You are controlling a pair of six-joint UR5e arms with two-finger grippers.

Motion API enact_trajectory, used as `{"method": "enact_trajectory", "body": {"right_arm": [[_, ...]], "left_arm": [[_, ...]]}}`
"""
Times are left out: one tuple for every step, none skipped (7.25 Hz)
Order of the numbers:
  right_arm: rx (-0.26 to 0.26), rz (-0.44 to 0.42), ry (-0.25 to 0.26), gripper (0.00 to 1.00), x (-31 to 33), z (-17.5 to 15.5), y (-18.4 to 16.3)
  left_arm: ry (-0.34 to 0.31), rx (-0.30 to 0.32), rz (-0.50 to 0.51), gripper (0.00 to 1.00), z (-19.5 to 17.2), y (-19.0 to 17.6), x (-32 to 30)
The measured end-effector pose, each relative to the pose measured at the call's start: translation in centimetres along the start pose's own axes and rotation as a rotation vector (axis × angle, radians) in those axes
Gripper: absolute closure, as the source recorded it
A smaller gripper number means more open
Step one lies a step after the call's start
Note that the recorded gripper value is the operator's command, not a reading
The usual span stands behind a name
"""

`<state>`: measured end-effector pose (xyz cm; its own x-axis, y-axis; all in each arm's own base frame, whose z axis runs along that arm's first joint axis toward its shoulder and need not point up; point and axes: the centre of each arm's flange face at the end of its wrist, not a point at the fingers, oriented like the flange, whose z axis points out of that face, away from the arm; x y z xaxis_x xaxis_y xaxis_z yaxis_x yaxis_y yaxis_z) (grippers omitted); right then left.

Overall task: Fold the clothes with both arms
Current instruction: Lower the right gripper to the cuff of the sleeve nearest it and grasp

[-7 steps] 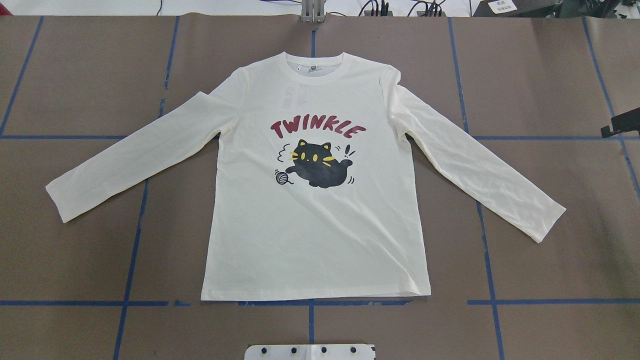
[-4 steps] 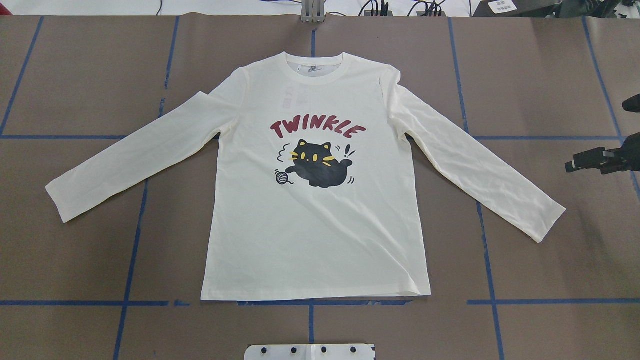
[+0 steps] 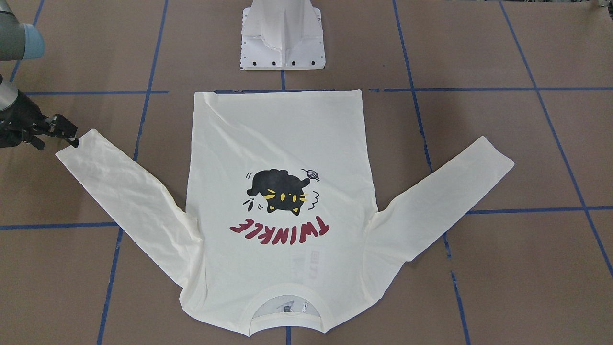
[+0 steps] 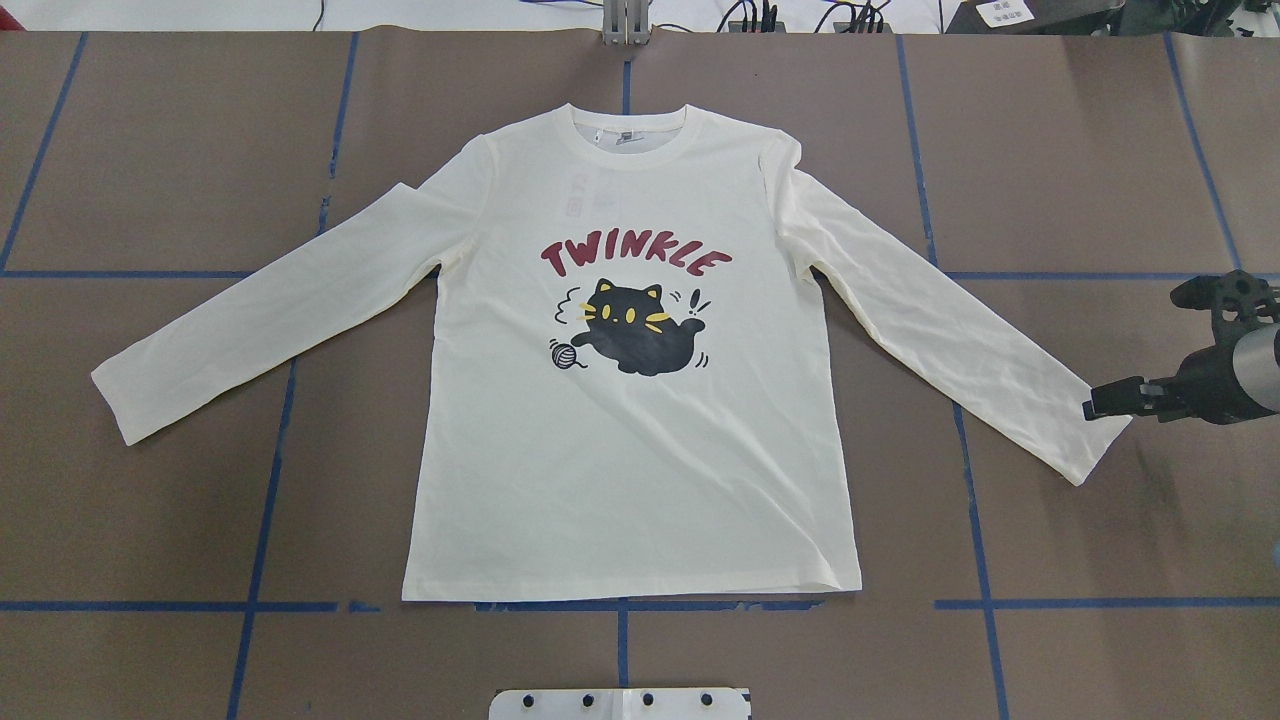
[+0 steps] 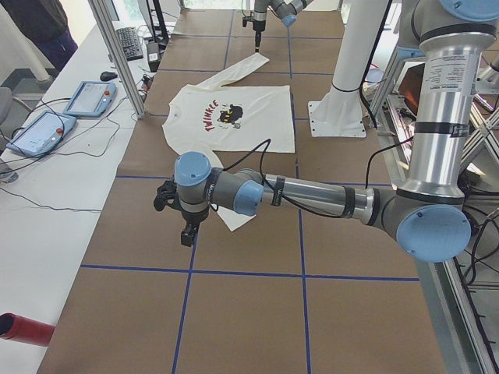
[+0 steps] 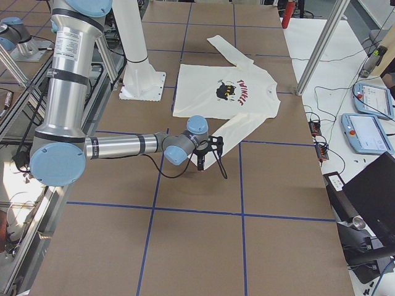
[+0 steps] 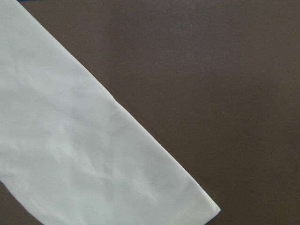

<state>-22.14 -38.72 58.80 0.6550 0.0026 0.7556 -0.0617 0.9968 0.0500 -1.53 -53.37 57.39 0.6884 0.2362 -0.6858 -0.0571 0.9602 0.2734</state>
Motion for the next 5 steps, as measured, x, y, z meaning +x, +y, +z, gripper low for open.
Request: {"method": "enact_trajectory", "body": {"right_arm": [[-0.009,-0.012,0.013,0.00,-0.4,0.8,0.6],[-0.016,-0.021,0.018,0.00,-0.8,1.2,0.9],[-0.024,-0.027,0.020,0.00,-1.0,1.6,1.2],[-0.032,-0.028,0.028,0.00,-1.2,1.9,1.4],[-0.041,-0.026,0.040,0.00,-1.2,2.2,1.5]], "left_arm": [[0.000,0.000,0.001,0.00,0.0,0.0,0.0],[0.000,0.000,0.001,0.00,0.0,0.0,0.0],[0.000,0.000,0.002,0.00,0.0,0.0,0.0],[0.000,0.000,0.002,0.00,0.0,0.0,0.0],[0.000,0.000,0.002,0.00,0.0,0.0,0.0]]}}
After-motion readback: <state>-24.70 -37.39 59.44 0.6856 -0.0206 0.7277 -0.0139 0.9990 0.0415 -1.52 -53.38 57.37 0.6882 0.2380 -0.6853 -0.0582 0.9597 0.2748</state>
